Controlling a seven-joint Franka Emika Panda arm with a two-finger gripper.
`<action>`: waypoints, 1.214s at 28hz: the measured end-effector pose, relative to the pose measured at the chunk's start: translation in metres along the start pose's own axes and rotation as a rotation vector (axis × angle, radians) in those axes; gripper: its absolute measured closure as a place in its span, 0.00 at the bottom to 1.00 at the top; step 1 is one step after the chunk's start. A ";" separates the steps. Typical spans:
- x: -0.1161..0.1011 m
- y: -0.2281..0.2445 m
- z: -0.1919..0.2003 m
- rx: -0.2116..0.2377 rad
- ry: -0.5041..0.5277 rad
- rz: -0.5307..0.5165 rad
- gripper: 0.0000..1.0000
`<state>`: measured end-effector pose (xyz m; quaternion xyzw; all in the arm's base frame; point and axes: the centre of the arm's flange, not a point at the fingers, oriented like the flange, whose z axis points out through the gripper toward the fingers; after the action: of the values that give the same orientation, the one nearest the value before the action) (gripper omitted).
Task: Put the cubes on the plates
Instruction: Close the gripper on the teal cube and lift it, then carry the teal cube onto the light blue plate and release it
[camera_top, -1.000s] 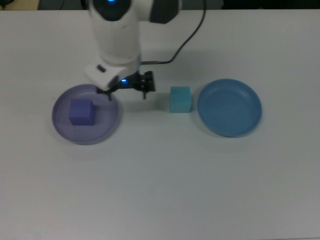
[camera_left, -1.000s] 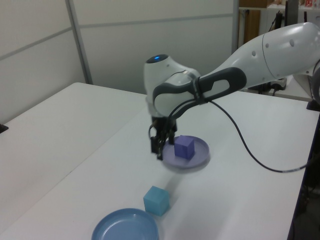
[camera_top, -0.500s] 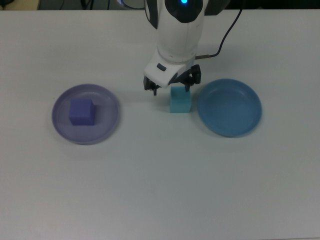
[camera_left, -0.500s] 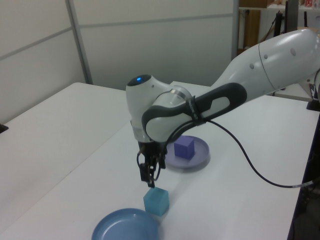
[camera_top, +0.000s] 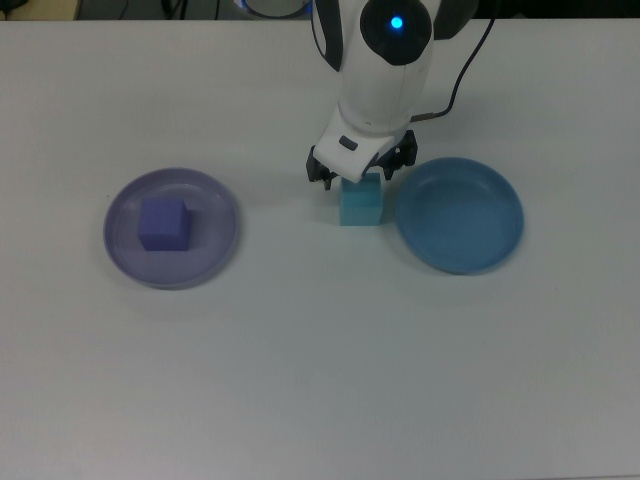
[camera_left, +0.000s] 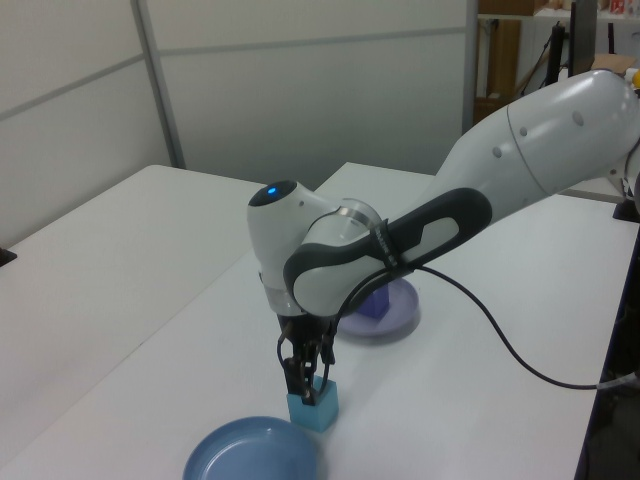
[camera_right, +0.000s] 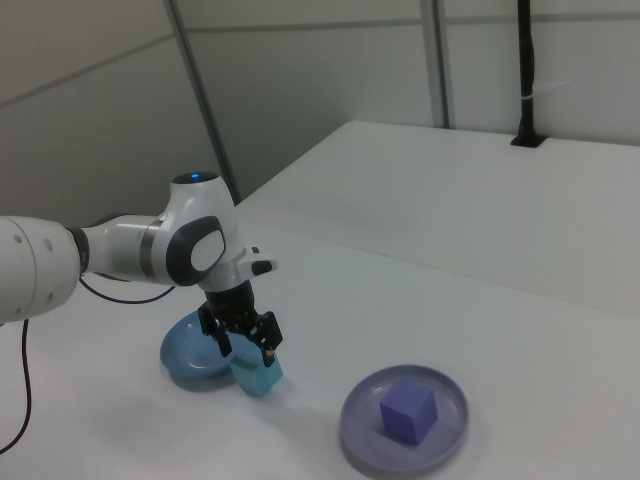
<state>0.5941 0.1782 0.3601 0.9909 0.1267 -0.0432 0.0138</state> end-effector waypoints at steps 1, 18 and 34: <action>0.001 -0.001 0.003 -0.001 0.002 -0.002 0.00; 0.007 -0.003 0.022 -0.013 0.009 -0.015 0.29; 0.003 -0.028 -0.042 -0.008 0.080 -0.042 0.42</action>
<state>0.5936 0.2078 0.4007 0.9889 0.1482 -0.0036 0.0117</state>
